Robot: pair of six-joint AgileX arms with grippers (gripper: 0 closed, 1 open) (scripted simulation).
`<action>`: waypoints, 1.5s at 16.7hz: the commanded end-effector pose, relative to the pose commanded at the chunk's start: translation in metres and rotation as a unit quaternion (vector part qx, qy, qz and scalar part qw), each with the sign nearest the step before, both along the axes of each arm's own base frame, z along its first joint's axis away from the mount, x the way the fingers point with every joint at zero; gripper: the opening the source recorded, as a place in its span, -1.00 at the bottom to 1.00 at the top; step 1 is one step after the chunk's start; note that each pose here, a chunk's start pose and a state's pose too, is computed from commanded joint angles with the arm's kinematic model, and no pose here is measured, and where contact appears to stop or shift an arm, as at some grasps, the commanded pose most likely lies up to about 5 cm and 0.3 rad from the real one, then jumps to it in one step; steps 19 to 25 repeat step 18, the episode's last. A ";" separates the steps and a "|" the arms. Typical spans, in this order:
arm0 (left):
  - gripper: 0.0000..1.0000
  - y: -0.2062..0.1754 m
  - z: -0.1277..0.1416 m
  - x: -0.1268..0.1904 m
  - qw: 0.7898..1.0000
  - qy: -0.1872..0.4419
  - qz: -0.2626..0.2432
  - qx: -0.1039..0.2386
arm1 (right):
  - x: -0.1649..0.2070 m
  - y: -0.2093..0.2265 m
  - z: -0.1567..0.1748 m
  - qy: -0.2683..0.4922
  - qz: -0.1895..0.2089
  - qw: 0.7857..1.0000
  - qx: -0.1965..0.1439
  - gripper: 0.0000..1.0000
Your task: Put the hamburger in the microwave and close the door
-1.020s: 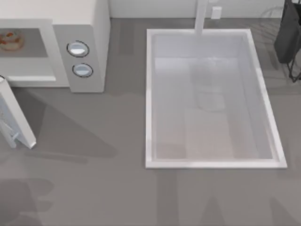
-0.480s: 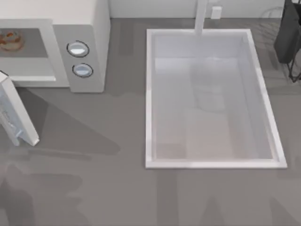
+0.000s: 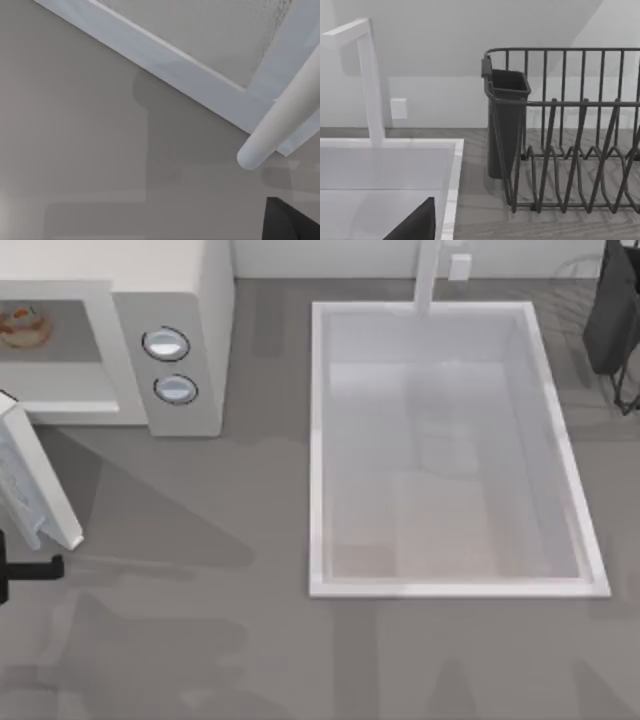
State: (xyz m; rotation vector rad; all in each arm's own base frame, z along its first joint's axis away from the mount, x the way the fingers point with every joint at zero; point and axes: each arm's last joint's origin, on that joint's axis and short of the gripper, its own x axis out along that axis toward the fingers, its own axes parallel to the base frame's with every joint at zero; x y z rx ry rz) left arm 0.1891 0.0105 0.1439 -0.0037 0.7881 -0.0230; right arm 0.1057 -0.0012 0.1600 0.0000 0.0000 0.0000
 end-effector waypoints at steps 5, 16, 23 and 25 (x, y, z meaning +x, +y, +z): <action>-1.00 0.001 0.002 0.004 1.000 -0.001 0.001 -0.001 | 0.000 0.000 0.000 0.000 0.000 1.000 0.000 1.00; -1.00 -0.001 -0.010 0.098 1.000 0.003 0.000 -0.001 | 0.000 0.000 0.000 0.000 0.000 1.000 0.000 1.00; -1.00 -0.001 -0.010 0.101 1.000 0.001 0.000 -0.001 | 0.000 0.000 0.000 0.000 0.000 1.000 0.000 1.00; -1.00 -0.001 -0.010 0.101 1.000 0.001 0.000 -0.001 | 0.000 0.000 0.000 0.000 0.000 1.000 0.000 1.00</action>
